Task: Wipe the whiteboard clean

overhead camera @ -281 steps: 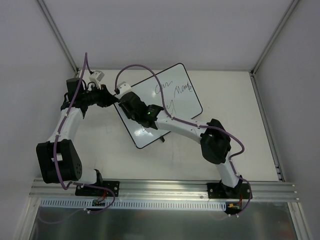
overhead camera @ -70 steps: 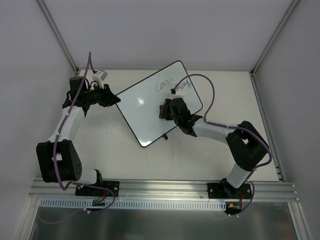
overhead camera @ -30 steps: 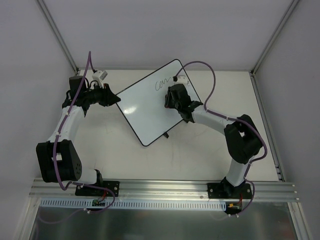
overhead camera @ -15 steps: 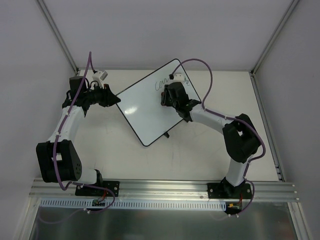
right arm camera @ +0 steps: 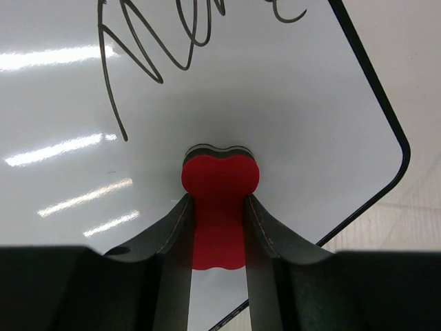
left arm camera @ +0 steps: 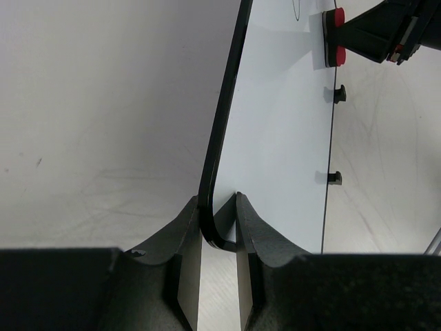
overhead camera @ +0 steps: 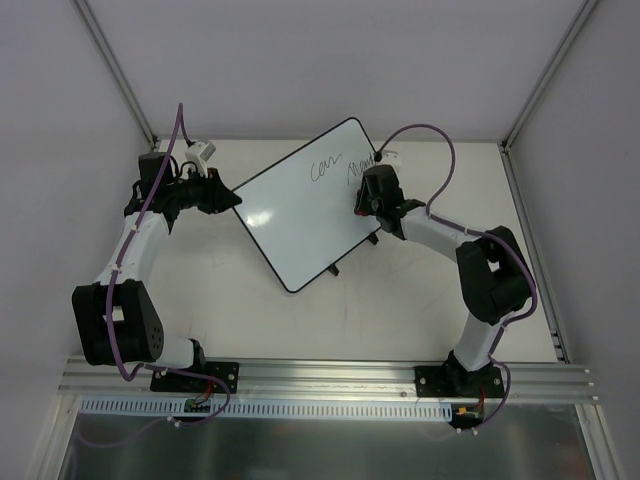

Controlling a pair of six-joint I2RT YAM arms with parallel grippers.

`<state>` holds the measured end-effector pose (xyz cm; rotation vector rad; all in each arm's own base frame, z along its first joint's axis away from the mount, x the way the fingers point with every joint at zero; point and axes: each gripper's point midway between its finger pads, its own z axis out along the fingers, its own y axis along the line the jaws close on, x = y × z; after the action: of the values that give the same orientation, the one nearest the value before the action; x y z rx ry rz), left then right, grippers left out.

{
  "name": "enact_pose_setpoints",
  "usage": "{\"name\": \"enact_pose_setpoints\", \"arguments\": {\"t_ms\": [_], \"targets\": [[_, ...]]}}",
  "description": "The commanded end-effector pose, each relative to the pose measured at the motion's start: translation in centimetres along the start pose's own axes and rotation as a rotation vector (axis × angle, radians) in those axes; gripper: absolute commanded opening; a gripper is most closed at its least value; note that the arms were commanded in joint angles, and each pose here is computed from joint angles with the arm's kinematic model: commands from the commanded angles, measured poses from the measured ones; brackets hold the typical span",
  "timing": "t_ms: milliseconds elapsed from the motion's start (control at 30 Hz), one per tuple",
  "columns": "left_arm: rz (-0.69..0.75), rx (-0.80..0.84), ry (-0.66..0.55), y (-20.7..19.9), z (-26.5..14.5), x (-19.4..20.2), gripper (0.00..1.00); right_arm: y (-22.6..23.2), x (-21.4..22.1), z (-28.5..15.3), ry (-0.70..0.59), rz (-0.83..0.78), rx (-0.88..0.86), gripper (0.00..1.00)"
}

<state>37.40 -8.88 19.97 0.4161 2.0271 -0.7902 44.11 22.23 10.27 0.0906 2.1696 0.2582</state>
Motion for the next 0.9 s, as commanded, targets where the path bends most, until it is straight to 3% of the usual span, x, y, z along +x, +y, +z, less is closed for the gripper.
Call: {"name": "enact_pose_setpoints", "arguments": {"t_ms": [0, 267, 567, 700, 867], "targets": [[0.139, 0.045, -0.003, -1.4, 0.3, -0.4, 0.00, 0.1, -0.5, -0.7, 0.013, -0.067, -0.013, 0.00], [0.148, 0.067, -0.007, -1.8, 0.2, -0.5, 0.00, 5.0, -3.0, -1.3, 0.001, -0.156, -0.184, 0.00], [0.151, 0.066, -0.004, -1.9, 0.2, -0.5, 0.00, 9.9, -2.9, -1.7, 0.005, -0.264, -0.290, 0.00], [0.148, 0.062, -0.002, -1.8, 0.2, -0.5, 0.00, 9.6, -2.6, -1.4, 0.006, -0.259, -0.266, 0.00], [0.147, 0.059, 0.001, -1.6, 0.2, -0.4, 0.00, 6.3, 1.0, -1.0, 0.062, -0.238, -0.187, 0.00]]}}
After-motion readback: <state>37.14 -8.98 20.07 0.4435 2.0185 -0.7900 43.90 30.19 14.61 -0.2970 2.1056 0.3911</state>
